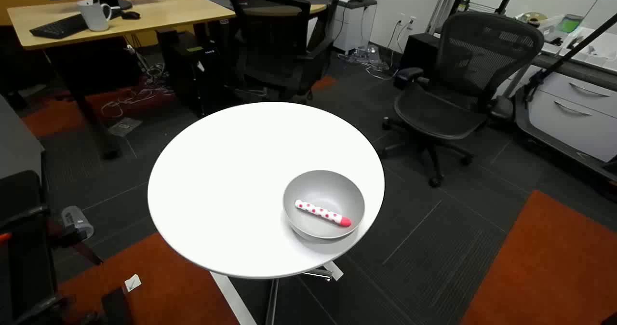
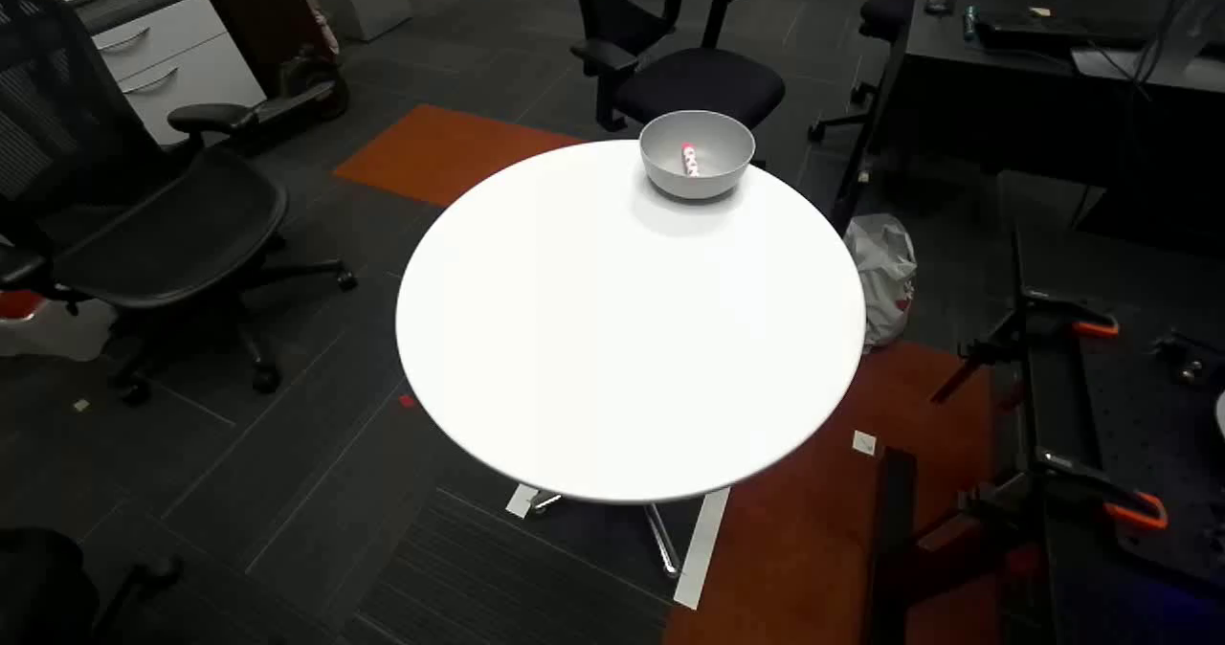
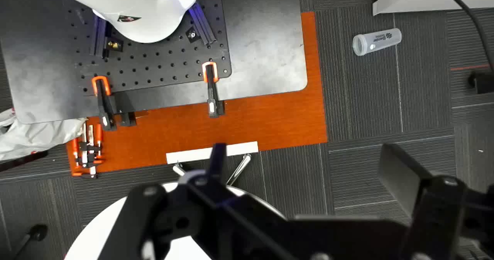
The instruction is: Take the marker from the white bowl and put it on the table
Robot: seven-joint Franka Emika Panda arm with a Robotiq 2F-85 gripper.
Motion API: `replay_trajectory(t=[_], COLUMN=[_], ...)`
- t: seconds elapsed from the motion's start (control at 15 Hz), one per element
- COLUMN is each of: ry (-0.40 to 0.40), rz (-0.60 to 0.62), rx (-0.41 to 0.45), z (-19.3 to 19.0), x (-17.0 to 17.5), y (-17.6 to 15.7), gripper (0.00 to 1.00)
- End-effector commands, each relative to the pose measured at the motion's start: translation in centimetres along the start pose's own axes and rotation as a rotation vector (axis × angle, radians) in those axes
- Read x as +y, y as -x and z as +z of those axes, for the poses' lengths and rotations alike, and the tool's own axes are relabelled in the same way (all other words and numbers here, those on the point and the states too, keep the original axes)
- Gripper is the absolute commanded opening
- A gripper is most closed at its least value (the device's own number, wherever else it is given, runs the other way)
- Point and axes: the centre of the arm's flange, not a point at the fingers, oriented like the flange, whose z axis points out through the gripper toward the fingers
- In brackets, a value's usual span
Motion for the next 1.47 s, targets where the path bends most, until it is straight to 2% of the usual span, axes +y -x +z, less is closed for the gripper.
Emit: replay_trajectory(t=[0.0,0.33,0.53,0.93,1.4], ry=[0.000,0.000,-0.015,-0.052,-0.094], rz=[0.000,0.000,0.039,0.228,0.542], rx=[0.000,0.000,0.031,0.097,0.283], z=[0.0,0.0,-0.2,-0.5,0.4], x=[0.0,0.0,0.8,6.0,14.1], y=[0.0,0.0,-1.4,-7.8,-17.8], gripper=[1.00,1.00,1.00,1.00,1.00])
